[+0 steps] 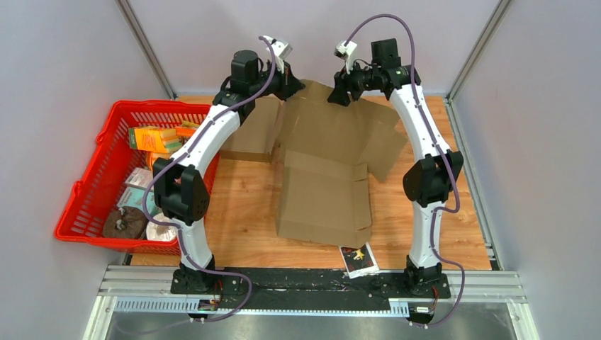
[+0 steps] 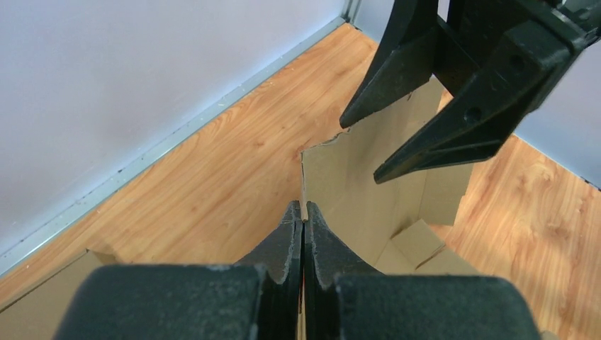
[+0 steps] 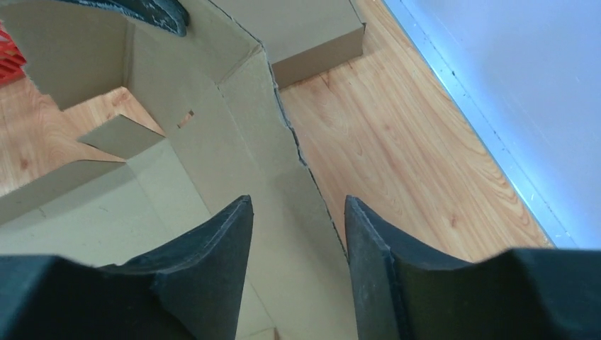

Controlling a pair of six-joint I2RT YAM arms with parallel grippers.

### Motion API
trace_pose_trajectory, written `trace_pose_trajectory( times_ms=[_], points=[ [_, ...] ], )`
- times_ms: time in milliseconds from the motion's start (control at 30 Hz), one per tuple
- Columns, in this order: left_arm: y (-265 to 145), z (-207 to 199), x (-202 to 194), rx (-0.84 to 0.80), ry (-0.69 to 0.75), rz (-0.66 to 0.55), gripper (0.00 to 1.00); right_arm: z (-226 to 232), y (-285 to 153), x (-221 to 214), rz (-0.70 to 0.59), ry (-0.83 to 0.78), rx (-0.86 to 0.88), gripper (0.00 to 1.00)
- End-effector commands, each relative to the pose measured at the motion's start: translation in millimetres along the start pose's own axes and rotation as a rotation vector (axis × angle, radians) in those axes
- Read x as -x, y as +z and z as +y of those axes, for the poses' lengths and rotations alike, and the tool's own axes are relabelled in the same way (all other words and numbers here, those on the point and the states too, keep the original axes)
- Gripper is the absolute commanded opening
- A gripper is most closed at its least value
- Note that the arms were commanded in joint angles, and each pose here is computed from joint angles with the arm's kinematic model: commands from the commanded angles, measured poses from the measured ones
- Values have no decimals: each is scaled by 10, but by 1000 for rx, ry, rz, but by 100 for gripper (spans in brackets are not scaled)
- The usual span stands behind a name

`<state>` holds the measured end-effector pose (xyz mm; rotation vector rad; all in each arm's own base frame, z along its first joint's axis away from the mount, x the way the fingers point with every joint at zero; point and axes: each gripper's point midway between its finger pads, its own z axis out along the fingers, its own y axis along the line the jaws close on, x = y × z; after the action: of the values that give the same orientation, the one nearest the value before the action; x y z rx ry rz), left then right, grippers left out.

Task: Fold the paper box

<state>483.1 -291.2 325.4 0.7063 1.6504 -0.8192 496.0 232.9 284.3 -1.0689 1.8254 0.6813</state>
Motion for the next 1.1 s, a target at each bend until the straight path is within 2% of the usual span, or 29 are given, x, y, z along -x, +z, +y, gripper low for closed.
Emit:
trace_pose_trajectory(
  times_ms=[0, 67, 100, 167, 200, 300, 400, 433, 533, 633, 800, 933, 1067],
  points=[
    [-86, -120, 506, -4, 30, -98, 0, 98, -63, 164, -57, -26, 55, 44],
    [-62, -151, 541, -3, 5, -104, 0, 84, -79, 208, -65, -28, 44, 32],
    [-45, -177, 545, -6, -1, -104, 0, 72, -99, 233, -67, -31, 32, 20],
    [-12, -174, 531, 34, -24, -94, 0, 74, -138, 282, -77, -28, 23, 9],
    [-6, -157, 534, 55, -32, -94, 0, 89, -180, 333, -84, -34, 13, 0],
    [0, -155, 528, 88, -81, -92, 4, 105, -307, 463, -103, -52, -28, 0],
    [-29, -204, 532, 105, -110, -89, 13, 111, -416, 565, -125, -51, -64, 0],
    [-66, -260, 581, 99, -109, -97, 24, 159, -498, 655, -145, -62, -69, 0],
    [-72, -382, 552, 68, -134, -107, 36, 270, -602, 749, -176, -43, -59, 0],
    [-58, -462, 522, 47, -153, -120, 37, 403, -671, 777, -211, 14, -32, 0],
    [28, -607, 568, -8, -192, -144, 41, 763, -719, 920, -286, -16, 25, 0],
    [86, -782, 656, -76, -201, -180, 50, 909, -696, 922, -298, 25, 60, 0],
    [173, -1039, 670, -181, -251, -194, 56, 948, -657, 939, -336, 75, 76, 0]
  ],
)
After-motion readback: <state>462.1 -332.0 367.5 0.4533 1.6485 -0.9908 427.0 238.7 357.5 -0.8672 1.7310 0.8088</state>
